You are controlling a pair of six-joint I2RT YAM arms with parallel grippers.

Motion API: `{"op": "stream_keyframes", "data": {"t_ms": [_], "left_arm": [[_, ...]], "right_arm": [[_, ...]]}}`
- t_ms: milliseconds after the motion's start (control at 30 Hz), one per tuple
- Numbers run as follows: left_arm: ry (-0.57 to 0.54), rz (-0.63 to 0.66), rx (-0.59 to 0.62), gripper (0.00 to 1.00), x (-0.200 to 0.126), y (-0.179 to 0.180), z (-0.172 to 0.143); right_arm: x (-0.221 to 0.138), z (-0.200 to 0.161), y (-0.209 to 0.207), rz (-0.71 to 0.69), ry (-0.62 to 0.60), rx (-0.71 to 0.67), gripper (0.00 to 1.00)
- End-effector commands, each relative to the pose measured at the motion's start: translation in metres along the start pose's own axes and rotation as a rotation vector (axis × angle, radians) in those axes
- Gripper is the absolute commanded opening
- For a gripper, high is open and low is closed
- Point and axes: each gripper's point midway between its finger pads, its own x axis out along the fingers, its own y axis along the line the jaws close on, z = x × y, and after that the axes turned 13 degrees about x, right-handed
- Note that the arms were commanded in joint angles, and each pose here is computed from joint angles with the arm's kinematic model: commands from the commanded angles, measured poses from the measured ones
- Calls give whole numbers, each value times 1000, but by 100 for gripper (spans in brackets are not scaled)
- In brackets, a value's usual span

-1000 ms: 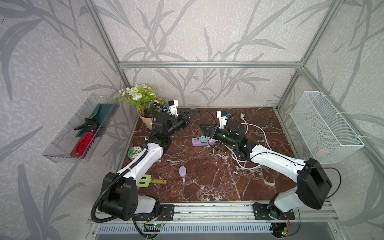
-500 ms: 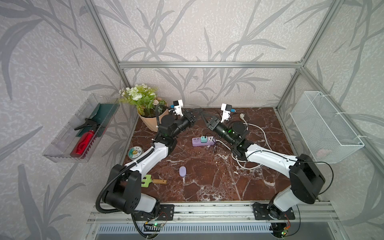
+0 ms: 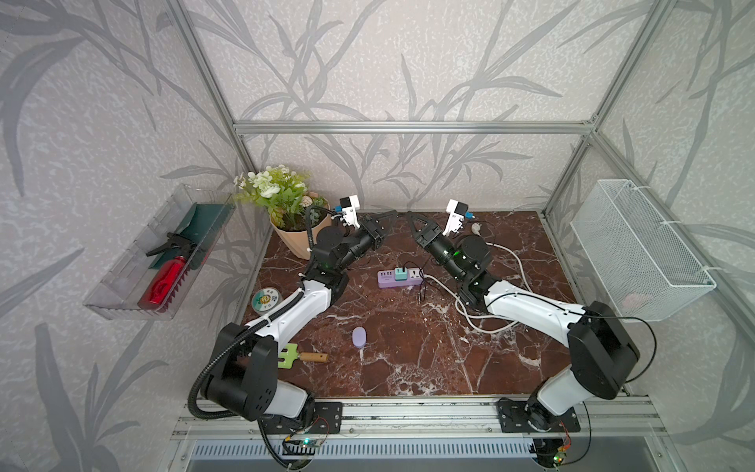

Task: Charge the bluetooth headset
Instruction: Pick up the charging cable from the center of the board.

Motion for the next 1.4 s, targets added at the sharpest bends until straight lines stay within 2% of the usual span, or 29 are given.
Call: {"op": "stream_keyframes", "data": {"t_ms": [0,467,700,933,1367], "left_arm": [[-28,-71,30,0,-2,-30,11],[-40,-70,38,0,1,-30,14],[-76,-41,89,0,0,-30,22],[-49,-58,107,0,1,-39,21],[-29,-43,74,0,-5,-32,12]], "right_arm": [[8,10,18,71,-28,27,28],[21,-13,3,72,63,134,27],[6,-23,4,38,83,99,27],[1,-22,-5,19,72,119,27],[17,-7,17,99,26,97,30]]}}
